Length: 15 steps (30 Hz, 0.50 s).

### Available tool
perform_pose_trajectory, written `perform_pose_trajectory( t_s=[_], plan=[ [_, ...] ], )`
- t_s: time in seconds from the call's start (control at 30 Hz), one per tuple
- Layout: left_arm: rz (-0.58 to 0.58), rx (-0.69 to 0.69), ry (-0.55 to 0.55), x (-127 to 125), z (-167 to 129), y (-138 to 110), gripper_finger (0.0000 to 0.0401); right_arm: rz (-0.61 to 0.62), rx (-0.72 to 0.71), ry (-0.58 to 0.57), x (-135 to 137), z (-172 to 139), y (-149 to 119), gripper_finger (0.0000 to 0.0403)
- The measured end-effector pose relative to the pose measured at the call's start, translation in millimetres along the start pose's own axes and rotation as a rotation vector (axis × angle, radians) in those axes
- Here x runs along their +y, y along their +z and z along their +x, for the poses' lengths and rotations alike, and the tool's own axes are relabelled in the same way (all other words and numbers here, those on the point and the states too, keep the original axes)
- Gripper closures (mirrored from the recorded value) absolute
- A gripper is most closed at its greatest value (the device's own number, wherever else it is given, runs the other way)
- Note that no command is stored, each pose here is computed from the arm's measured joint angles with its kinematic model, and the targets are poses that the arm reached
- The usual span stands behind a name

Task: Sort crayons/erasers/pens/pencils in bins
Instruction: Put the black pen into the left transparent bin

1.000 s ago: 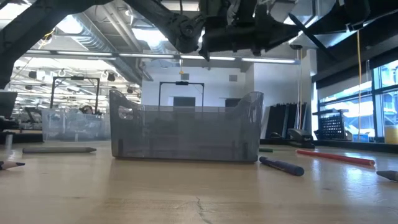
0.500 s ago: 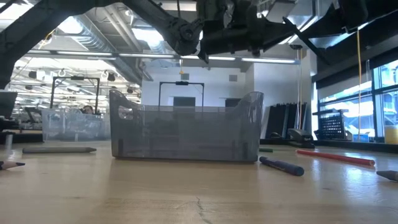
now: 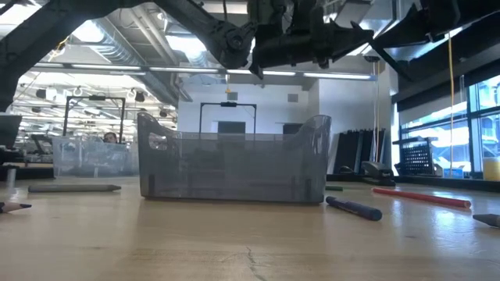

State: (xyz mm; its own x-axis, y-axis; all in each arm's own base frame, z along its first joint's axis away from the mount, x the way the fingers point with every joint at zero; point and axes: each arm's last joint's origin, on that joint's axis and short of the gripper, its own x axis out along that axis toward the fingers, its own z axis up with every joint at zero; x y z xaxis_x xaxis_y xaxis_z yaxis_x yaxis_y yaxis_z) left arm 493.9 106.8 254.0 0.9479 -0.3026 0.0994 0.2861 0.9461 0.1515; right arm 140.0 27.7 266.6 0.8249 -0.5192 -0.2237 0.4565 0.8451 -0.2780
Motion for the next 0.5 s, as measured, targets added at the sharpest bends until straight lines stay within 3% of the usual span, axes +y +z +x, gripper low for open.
perform_pose_trajectory(
  t_s=[0.2,0.37,0.5],
  plan=[
    [-0.044,0.059,0.043,10.8,-6.5,-6.7,0.0382,0.016,0.013,-0.032,-1.5,0.5,-1.8,0.0324],
    [-0.111,0.174,0.152,21.8,-15.4,-14.1,0.0382,0.034,0.036,-0.146,-6.0,-0.9,-6.2,0.0279],
    [-0.071,0.342,0.309,23.3,-26.6,-1.2,0.0382,0.052,0.061,-0.201,-10.6,-3.8,-11.9,0.0250]
  ],
)
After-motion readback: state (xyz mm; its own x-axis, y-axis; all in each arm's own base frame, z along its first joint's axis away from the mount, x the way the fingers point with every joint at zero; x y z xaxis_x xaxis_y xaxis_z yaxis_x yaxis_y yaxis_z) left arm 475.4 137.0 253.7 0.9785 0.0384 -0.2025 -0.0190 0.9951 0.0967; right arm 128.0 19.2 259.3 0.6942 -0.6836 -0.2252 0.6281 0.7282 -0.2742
